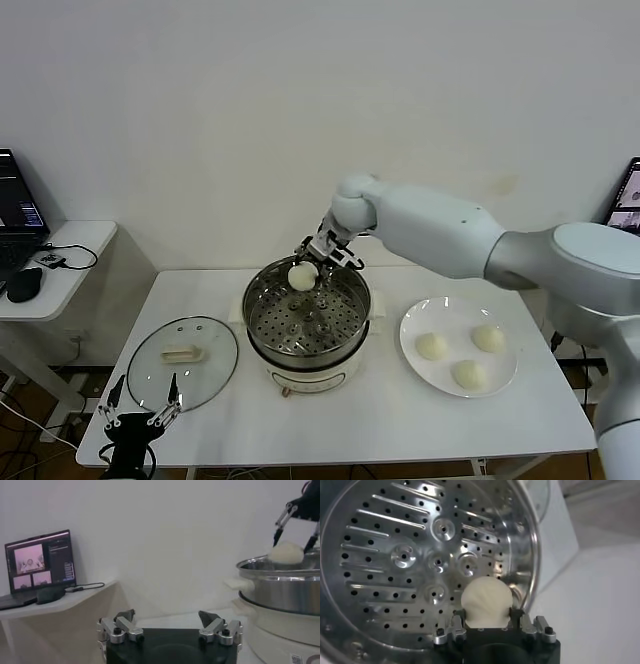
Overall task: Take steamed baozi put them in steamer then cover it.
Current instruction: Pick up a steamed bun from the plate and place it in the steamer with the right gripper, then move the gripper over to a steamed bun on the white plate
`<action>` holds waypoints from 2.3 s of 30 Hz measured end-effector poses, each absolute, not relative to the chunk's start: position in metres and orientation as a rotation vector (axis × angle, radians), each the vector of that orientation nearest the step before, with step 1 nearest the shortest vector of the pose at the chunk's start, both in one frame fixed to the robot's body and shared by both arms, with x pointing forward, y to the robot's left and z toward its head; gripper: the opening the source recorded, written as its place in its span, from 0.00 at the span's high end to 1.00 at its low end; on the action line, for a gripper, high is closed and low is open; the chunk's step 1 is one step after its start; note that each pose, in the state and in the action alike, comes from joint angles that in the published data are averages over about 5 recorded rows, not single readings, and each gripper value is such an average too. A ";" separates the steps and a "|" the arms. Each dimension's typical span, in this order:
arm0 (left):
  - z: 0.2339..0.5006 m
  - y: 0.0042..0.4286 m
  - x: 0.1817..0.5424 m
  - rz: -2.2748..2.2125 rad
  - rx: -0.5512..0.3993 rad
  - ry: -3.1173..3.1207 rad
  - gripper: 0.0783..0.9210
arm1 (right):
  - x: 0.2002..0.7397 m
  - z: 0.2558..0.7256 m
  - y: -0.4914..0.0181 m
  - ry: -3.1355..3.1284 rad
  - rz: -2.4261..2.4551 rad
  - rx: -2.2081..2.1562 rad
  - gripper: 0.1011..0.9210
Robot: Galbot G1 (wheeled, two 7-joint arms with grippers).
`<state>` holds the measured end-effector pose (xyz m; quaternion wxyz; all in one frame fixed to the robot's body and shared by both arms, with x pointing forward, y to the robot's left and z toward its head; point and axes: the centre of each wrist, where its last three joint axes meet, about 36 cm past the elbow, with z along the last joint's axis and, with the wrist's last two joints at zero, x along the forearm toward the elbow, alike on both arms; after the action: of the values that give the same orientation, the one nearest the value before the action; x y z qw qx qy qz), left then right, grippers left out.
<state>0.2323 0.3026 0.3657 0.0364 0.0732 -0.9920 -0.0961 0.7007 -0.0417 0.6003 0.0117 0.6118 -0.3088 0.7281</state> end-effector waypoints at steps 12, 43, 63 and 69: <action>0.365 0.303 0.233 -0.296 0.222 -3.046 0.12 | 0.709 0.579 -0.040 -0.811 2.363 1.919 0.44; 0.371 0.305 0.231 -0.336 0.216 -3.025 0.12 | 0.669 0.673 -0.119 -1.271 2.042 1.630 0.12; 0.367 0.316 0.242 -0.350 0.206 -3.002 0.12 | 0.585 0.604 -0.283 -1.449 1.606 1.276 0.12; 0.365 0.320 0.240 -0.360 0.220 -2.987 0.12 | 0.582 0.567 -0.299 -1.439 1.551 1.245 0.12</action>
<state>0.2401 0.3203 0.3650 0.0622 0.0728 -0.9883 -0.1190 0.5818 -0.2992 0.5671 0.3367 0.4774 -0.5520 0.5949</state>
